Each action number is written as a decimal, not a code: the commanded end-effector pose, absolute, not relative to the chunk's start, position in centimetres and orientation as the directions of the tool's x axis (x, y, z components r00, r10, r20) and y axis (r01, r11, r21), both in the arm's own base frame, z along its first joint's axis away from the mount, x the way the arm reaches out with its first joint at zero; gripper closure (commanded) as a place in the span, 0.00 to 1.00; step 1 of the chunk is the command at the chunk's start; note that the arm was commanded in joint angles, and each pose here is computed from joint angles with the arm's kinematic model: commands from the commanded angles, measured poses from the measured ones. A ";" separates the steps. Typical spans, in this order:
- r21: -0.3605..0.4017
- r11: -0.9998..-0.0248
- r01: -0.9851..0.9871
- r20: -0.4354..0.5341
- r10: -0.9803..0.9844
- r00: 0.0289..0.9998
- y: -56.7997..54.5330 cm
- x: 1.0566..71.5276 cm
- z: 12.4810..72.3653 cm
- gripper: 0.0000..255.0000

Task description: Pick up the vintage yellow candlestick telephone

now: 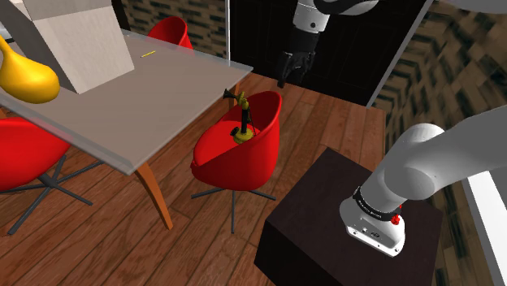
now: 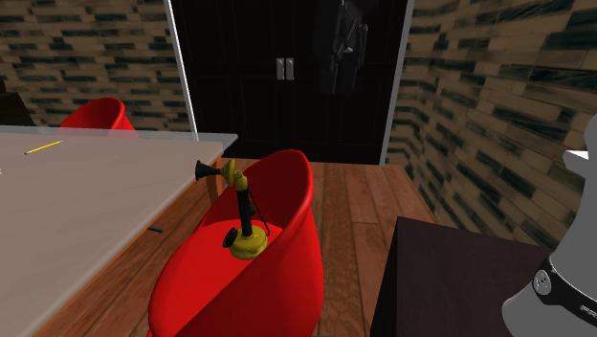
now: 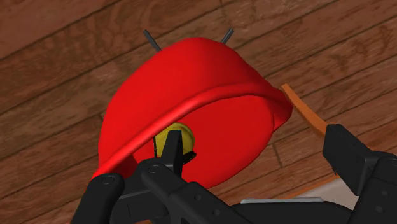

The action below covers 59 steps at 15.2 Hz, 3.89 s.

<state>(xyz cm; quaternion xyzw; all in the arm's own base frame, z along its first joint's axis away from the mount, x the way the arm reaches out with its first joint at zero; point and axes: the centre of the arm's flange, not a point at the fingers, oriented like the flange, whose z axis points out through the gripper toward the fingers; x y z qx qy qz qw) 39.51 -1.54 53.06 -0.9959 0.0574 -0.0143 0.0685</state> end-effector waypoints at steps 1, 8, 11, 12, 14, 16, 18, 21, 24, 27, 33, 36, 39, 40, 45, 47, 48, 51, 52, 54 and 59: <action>-0.136 -0.980 -0.145 0.015 -0.149 0.989 -1.5 41.7 51.3 0.00; -0.126 -0.958 -0.257 -0.009 -0.258 0.966 -3.3 48.8 45.5 0.00; -0.120 -0.945 -0.304 -0.018 -0.304 0.953 -4.4 51.8 43.0 0.00; -0.118 -0.940 -0.319 -0.021 -0.319 0.947 -4.8 52.7 42.2 0.00; -0.115 -0.930 -0.350 -0.028 -0.349 0.937 -5.5 54.6 40.5 0.00; -0.111 -0.918 -0.380 -0.034 -0.379 0.925 -6.4 56.5 38.8 0.00; -0.106 -0.906 -0.410 -0.040 -0.408 0.912 -7.3 58.3 37.0 0.00; -0.100 -0.885 -0.454 -0.048 -0.452 0.891 -8.8 60.9 34.4 0.00; -0.093 -0.863 -0.497 -0.057 -0.494 0.868 -10.4 63.5 31.8 0.00; -0.085 -0.838 -0.539 -0.065 -0.535 0.842 -12.2 65.9 29.2 0.00; -0.071 -0.789 -0.610 -0.078 -0.606 0.792 -15.6 70.0 24.3 0.00; -0.071 -0.789 -0.610 -0.078 -0.606 0.792 -15.6 70.0 22.8 0.00; -0.071 -0.789 -0.610 -0.078 -0.606 0.792 -15.6 70.0 21.2 0.00; -0.071 -0.789 -0.610 -0.078 -0.606 0.792 -15.6 70.0 20.3 0.00; -0.072 -0.788 -0.611 -0.079 -0.606 0.792 -15.9 71.1 20.7 1.00; -0.073 -0.788 -0.611 -0.079 -0.606 0.791 -16.0 70.9 20.8 1.00; -0.073 -0.789 -0.610 -0.080 -0.605 0.792 -16.5 71.0 20.0 1.00; -0.069 -0.787 -0.613 -0.078 -0.608 0.790 -17.3 72.7 20.9 1.00; -0.071 -0.789 -0.610 -0.078 -0.606 0.792 -15.6 70.0 20.3 1.00; -0.071 -0.789 -0.610 -0.078 -0.606 0.792 -15.6 70.0 21.4 1.00; -0.071 -0.789 -0.610 -0.078 -0.606 0.792 -15.6 70.0 24.0 1.00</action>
